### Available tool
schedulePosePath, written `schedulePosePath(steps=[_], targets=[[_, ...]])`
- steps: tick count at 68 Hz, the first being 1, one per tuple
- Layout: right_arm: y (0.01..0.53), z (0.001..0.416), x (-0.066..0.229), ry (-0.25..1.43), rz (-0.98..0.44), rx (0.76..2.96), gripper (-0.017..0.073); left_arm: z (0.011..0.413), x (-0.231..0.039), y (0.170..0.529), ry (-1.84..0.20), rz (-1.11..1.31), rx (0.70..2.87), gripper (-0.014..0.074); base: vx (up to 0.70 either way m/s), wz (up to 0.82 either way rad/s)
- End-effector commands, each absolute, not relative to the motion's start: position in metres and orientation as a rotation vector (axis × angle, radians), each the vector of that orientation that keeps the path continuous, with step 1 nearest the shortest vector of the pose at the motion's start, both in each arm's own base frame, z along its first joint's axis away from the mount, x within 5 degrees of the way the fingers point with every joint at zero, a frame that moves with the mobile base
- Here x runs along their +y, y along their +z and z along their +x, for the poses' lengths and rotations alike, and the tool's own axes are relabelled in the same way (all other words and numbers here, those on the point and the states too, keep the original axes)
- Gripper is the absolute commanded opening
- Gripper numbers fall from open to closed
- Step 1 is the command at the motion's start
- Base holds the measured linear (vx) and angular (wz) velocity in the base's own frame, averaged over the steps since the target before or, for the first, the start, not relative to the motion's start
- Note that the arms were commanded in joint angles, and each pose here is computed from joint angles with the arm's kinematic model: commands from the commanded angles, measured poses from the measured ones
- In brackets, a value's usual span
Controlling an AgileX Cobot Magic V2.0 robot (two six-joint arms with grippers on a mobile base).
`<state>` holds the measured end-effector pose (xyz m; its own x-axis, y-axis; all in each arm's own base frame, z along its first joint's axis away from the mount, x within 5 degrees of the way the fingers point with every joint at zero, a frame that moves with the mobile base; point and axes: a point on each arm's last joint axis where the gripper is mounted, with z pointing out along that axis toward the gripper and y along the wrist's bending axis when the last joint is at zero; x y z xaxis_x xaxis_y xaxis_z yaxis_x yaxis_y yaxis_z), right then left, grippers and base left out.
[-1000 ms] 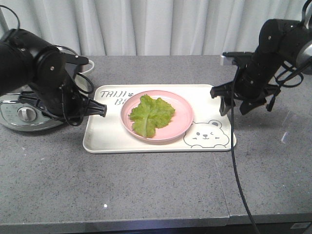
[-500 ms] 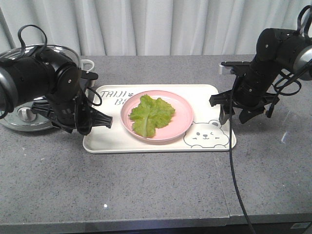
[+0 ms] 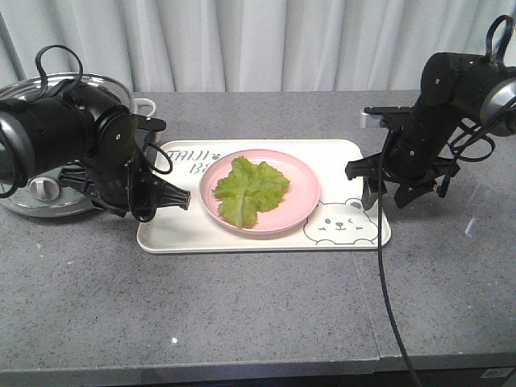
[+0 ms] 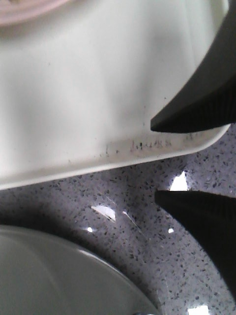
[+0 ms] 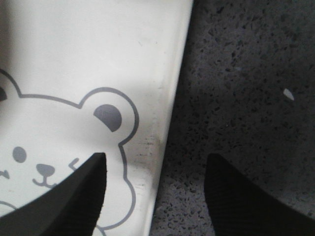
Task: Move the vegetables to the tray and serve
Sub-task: 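Close both grippers on the tray edges and lift the tray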
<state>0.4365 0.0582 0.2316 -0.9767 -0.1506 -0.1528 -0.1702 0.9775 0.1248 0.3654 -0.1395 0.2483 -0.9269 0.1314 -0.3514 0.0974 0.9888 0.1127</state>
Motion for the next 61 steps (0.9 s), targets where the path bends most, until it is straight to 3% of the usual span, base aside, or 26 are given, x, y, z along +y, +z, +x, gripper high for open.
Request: schedulePosePath(steps=[1,22,46,61], targets=[[0.263,0.428,0.054,0.202,-0.261,2.942,0.0423,0.366,-0.139,0.27,0.089,0.161,2.68,0.0265,0.0,0.0],[0.263,0.428,0.054,0.196,-0.268,2.941,0.0423,0.374,-0.143,0.242,0.126,0.175,2.747,0.0265,0.0,0.0],[0.242,0.434,0.055,0.199,-0.267,2.989,0.0417,0.377,-0.145,0.234,0.128,0.18,2.757,0.0254,0.0,0.0],[0.238,0.435,0.055,0.2,-0.267,3.0,0.0291,0.377,-0.145,0.234,0.126,0.181,2.754,0.0149,0.0,0.0]])
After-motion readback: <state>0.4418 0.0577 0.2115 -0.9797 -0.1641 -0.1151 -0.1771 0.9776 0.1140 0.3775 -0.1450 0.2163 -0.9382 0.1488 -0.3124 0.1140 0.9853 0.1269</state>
